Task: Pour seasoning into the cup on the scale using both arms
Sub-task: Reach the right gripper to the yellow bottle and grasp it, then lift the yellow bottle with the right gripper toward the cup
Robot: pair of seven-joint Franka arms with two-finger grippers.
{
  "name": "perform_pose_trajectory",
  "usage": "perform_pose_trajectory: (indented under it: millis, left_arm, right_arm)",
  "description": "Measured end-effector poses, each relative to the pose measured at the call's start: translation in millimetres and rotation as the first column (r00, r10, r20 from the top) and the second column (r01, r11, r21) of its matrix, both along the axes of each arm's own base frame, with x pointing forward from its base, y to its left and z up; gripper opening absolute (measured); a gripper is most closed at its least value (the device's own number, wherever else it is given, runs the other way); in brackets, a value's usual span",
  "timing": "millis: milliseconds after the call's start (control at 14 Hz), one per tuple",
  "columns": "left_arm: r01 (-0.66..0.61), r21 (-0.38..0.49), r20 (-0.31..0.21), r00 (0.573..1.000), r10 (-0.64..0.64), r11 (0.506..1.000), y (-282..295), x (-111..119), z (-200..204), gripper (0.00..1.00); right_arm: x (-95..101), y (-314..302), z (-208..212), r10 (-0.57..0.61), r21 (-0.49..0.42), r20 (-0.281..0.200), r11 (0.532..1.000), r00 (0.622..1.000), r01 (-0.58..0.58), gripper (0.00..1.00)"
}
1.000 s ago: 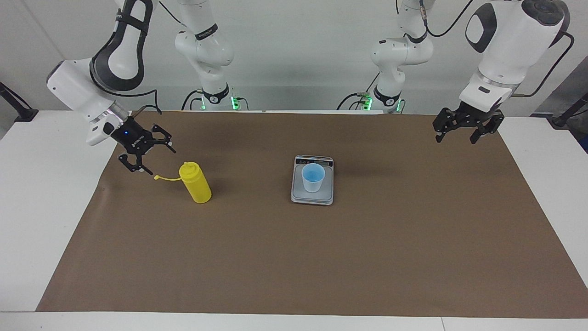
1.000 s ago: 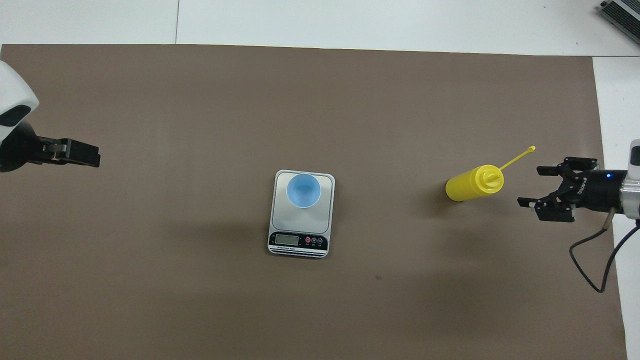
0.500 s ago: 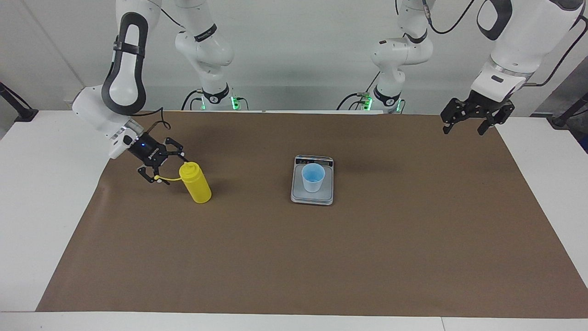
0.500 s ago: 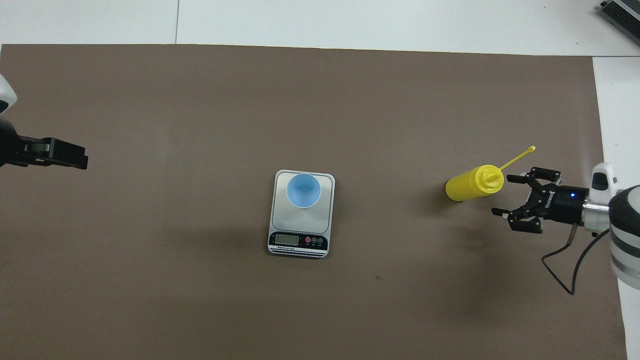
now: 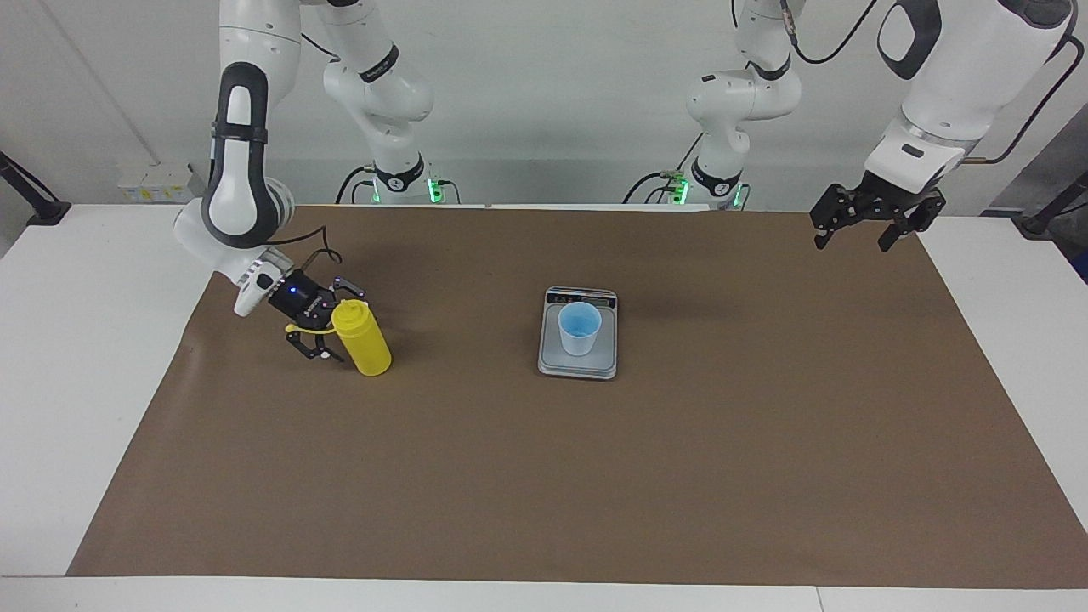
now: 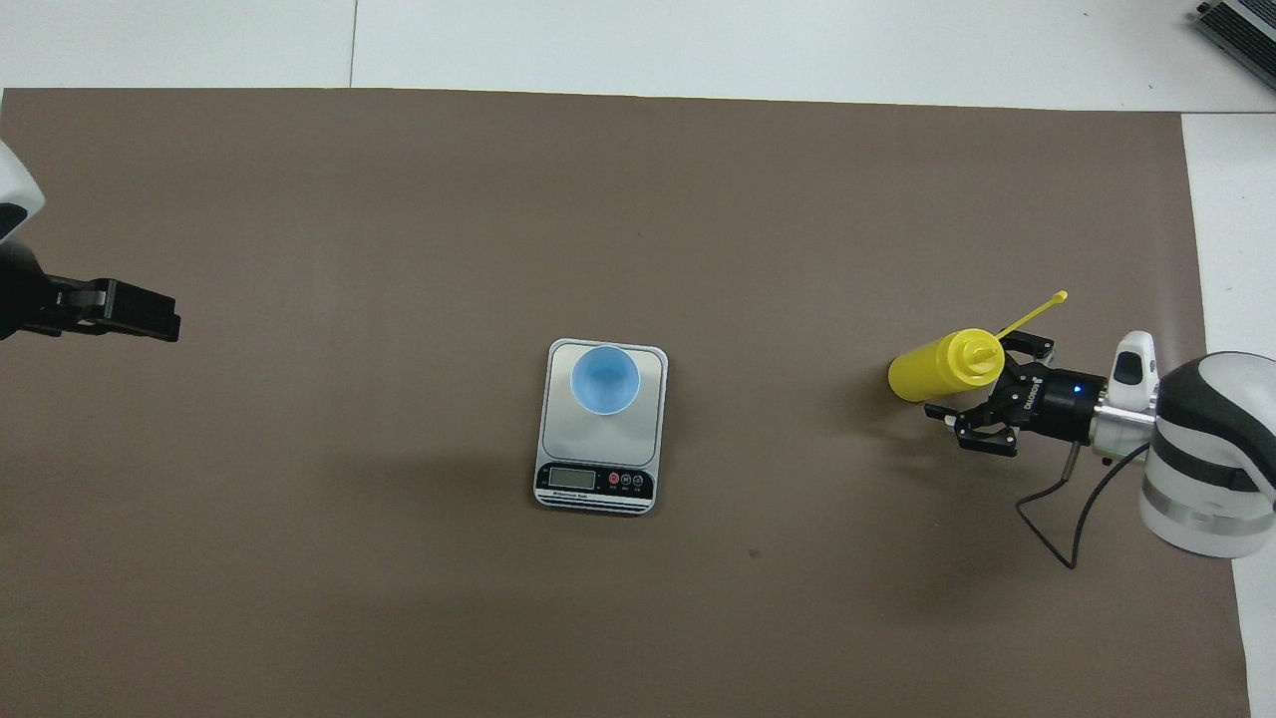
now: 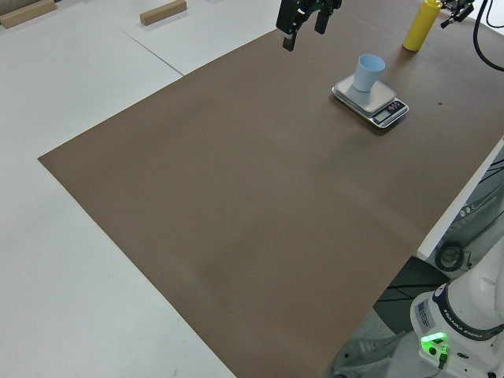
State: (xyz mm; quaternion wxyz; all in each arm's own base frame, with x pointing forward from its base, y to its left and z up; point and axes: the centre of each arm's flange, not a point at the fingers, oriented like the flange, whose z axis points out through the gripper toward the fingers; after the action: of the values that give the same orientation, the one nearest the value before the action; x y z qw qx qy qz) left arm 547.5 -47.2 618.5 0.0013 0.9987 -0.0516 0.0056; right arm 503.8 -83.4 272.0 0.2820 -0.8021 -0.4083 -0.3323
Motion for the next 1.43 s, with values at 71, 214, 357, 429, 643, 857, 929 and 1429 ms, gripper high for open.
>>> perform_pose_trajectory:
  millis: [71, 214, 357, 429, 643, 857, 929, 1429]
  left_arm:
    - [0.0, 0.0, -0.001, 1.0, 0.0, 1.0, 0.0, -0.4, 1.4, 1.0]
    - [-0.001, 0.002, -0.017, 1.0, 0.001, 1.0, 1.0, -2.5, 1.6, 1.0]
    - [0.0, 0.004, -0.037, 0.999, 0.0, 1.0, 1.7, -5.5, 4.0, 1.0]
    - [0.001, 0.007, -0.042, 0.999, -0.001, 1.0, 1.8, -6.7, 6.2, 1.0]
    - [0.002, 0.008, -0.038, 0.999, -0.002, 1.0, 1.8, -6.9, 8.9, 1.0]
    - [0.002, 0.008, -0.037, 0.999, -0.002, 1.0, 1.8, -6.8, 8.8, 1.0]
    - [0.002, 0.008, -0.038, 0.999, -0.002, 1.0, 1.8, -6.8, 8.3, 1.0]
    - [0.0, 0.008, -0.04, 0.999, 0.0, 1.0, 3.0, -6.8, 7.9, 1.0]
  right_arm:
    - [1.1, 4.1, 0.1, 0.008, 0.0, 0.001, 1.0, 1.0, -0.008, 1.0]
    - [6.1, 14.6, 2.8, 0.002, 0.006, 0.012, 1.0, 1.0, -0.002, 1.0]
    - [11.9, 28.5, 5.8, -0.004, 0.006, 0.026, 1.0, 1.0, 0.004, 1.0]
    - [15.2, 35.4, 8.1, 0.002, 0.002, 0.034, 1.0, 0.999, -0.002, 0.92]
    - [25.9, 38.1, 19.3, 0.003, -0.012, 0.064, 1.0, 0.998, -0.002, 0.64]
    - [40.2, 50.0, 35.0, 0.022, -0.034, 0.086, 0.999, 0.996, -0.019, 0.64]
    - [46.7, 61.1, 42.0, 0.038, -0.066, 0.075, 0.997, 0.996, -0.033, 0.64]
    - [86.2, 158.9, 114.0, 0.175, -0.354, -0.051, 0.917, 0.983, -0.182, 0.56]
